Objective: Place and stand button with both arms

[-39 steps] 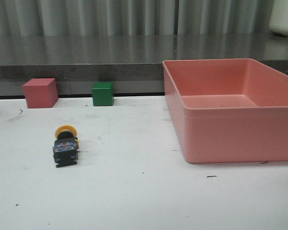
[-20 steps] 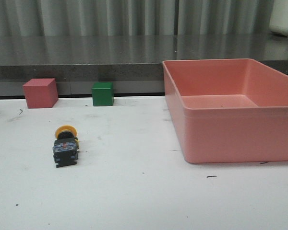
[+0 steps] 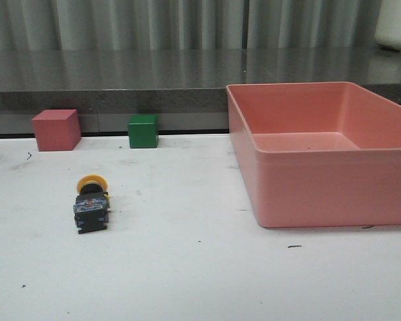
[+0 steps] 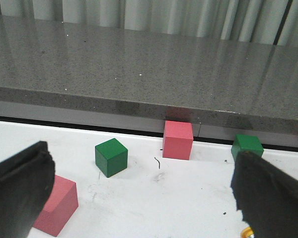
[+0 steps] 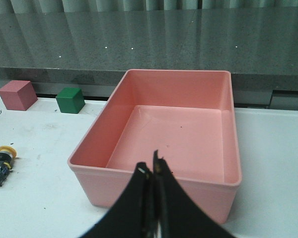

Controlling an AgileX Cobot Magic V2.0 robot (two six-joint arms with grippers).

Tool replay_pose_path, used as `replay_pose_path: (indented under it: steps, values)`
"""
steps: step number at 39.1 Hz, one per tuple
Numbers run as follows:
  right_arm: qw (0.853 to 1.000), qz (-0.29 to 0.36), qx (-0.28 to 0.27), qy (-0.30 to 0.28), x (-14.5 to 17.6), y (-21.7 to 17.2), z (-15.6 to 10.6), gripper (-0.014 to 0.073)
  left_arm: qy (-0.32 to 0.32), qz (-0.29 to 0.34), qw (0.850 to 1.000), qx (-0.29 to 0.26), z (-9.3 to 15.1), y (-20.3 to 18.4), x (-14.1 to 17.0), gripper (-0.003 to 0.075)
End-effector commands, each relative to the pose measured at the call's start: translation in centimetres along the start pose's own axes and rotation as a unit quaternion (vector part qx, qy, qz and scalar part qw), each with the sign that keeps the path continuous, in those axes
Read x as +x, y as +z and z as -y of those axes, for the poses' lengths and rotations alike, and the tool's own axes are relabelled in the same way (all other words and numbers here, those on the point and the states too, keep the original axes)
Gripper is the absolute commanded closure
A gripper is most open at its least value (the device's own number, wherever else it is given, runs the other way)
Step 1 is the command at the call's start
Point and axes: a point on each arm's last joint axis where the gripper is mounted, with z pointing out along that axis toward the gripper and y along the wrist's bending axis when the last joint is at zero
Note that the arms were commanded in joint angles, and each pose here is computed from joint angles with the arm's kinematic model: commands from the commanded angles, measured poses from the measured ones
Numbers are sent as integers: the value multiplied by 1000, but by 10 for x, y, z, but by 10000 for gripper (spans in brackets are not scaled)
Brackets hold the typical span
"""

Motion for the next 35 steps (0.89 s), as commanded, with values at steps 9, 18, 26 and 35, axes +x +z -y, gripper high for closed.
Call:
replay_pose_path:
  steps: [9, 18, 26, 35]
  values:
    - [998, 55, 6, -7, -16, -2, 0, 664, -3, 53, 999, 2, 1, -1, -19, 29]
    - [998, 55, 6, -7, -16, -2, 0, 664, -3, 88, 996, 3, 1, -2, -25, 29]
    - [998, 55, 6, -7, -16, -2, 0, 664, -7, 94, 996, 4, 1, 3, -28, 29]
    - [998, 55, 6, -7, -16, -2, 0, 664, -13, 22, 1000, 2, 2, 31, -27, 29]
